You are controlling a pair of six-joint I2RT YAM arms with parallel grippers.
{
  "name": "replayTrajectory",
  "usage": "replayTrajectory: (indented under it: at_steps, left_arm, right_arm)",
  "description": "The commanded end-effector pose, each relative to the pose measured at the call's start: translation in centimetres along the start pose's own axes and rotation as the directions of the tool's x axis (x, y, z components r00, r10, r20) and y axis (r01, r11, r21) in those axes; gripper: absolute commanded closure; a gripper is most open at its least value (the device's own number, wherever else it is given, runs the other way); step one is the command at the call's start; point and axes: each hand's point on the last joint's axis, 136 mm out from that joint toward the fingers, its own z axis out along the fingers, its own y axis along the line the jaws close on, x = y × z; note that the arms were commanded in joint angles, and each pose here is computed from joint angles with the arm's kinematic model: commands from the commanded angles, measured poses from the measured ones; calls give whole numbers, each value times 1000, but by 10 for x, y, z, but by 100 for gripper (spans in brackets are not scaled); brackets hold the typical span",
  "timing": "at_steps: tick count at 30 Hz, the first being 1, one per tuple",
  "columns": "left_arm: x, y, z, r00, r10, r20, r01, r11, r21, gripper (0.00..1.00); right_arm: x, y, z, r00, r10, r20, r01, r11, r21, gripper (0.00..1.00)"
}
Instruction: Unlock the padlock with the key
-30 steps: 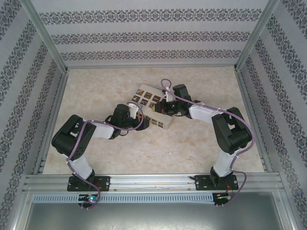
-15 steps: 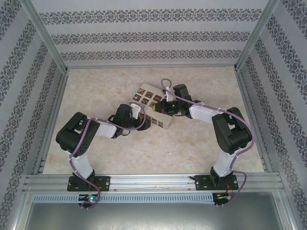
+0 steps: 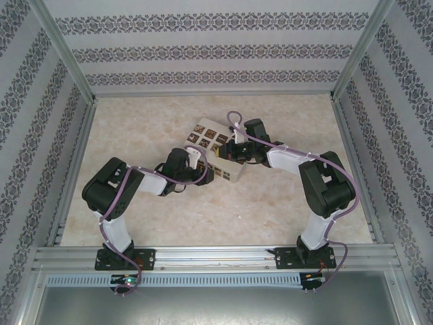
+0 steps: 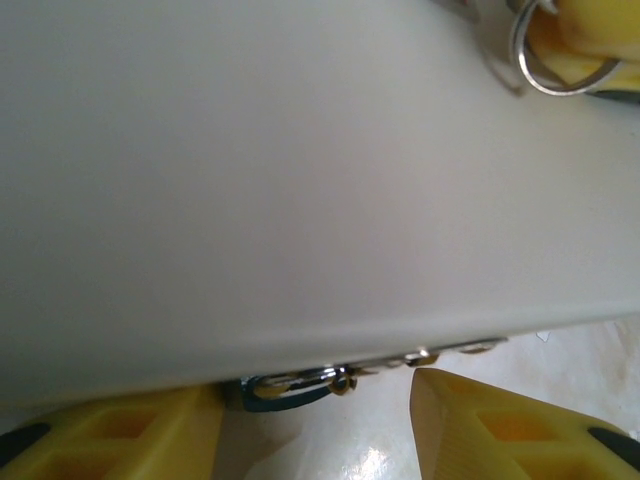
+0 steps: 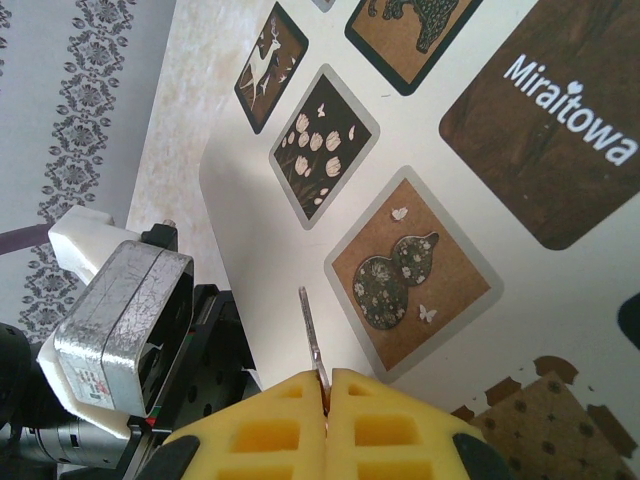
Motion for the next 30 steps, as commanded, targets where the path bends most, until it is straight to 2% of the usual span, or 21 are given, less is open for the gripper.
replayTrajectory:
  at_steps: [1,9,30]
  left_arm:
    - [-22,-7,4,996,14,84,-14,1000,3,49]
    - [-28,-1,5,992,-16,123,21,999,-36,51]
    - [-31,-4,11,995,1,102,4,999,-52,64]
  right_arm:
    - [25,-27,7,995,70,-74,-64,995,70,100]
    - [26,-27,7,995,71,-76,-66,995,70,100]
    - [14,-6,-1,996,54,-70,-51,998,36,100]
